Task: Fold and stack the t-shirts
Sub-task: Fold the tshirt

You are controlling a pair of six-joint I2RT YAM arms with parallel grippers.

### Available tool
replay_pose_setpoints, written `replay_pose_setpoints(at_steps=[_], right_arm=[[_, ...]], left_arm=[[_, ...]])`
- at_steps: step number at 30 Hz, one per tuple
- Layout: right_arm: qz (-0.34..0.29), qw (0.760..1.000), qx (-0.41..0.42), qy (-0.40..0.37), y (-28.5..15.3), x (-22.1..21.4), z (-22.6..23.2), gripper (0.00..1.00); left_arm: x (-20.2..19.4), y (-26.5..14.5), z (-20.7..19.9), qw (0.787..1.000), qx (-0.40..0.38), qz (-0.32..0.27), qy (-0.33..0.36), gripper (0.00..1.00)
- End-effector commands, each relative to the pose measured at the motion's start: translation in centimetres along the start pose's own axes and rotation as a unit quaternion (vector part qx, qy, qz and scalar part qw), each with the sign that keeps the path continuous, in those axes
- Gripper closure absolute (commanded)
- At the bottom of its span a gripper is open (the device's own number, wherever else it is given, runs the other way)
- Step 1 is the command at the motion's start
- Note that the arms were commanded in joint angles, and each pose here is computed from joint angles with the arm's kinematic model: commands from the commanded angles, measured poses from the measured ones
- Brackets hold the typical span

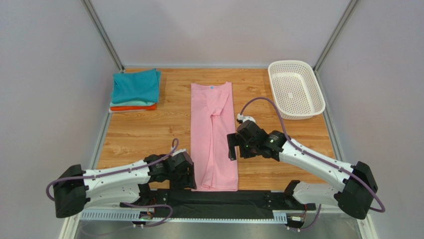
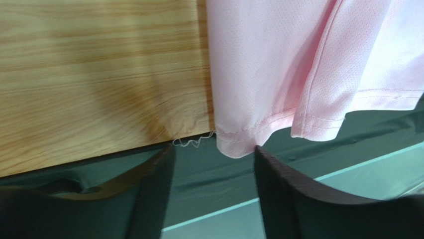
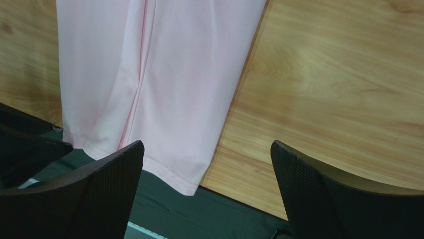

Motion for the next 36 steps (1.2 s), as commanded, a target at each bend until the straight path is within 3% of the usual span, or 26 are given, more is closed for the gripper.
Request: replay_pose_setpoints(at_steps=[1, 3, 7, 9, 16, 25, 36], right_arm=[[0.020, 0.999, -0.010, 0.023, 0.5, -2.4, -0.2, 0.00], [0.029, 0.999, -0.010, 0.037, 0.7, -3.7, -0.2, 0.00], [0.048, 0.998, 0.008, 0.047, 0.3, -6.2, -0.1, 0.00], [0.056, 0.997, 0.011, 0.050, 0.3, -7.0, -0.2, 0.01], [0.105, 0.993, 0.012, 0.052, 1.0, -9.8, -0.6, 0.07], [0.137, 0.989, 0.038, 0.050, 1.9, -11.2, 0.7, 0.20], [0.065, 0.990, 0.111, -0.058, 1.1, -7.5, 7.2, 0.19]], left_arm=[[0.2, 0.4, -1.6, 1.000, -0.017, 0.003, 0.010, 0.37], [-0.1, 0.5, -1.8, 1.000, -0.011, 0.005, 0.009, 0.41], [-0.6, 1.4, -1.1, 1.000, 0.017, 0.012, -0.002, 0.61], [-0.8, 1.6, -0.9, 1.000, 0.021, 0.014, -0.011, 0.64], [-0.7, 1.8, 0.0, 0.999, 0.032, -0.012, -0.027, 1.00], [-1.3, 1.9, 1.0, 0.999, 0.031, -0.014, -0.039, 1.00], [-1.6, 1.8, 1.8, 0.998, 0.018, -0.030, -0.058, 1.00]])
Point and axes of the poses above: each gripper's point midway between its finger pads, its own y axis out along the fingers, its own z axis along the line the jaws close on, x = y × z, the point moved 9 cm from there along -y, back along the fingers, and after that the axes turned 9 degrees about y, right-handed, at the moved point
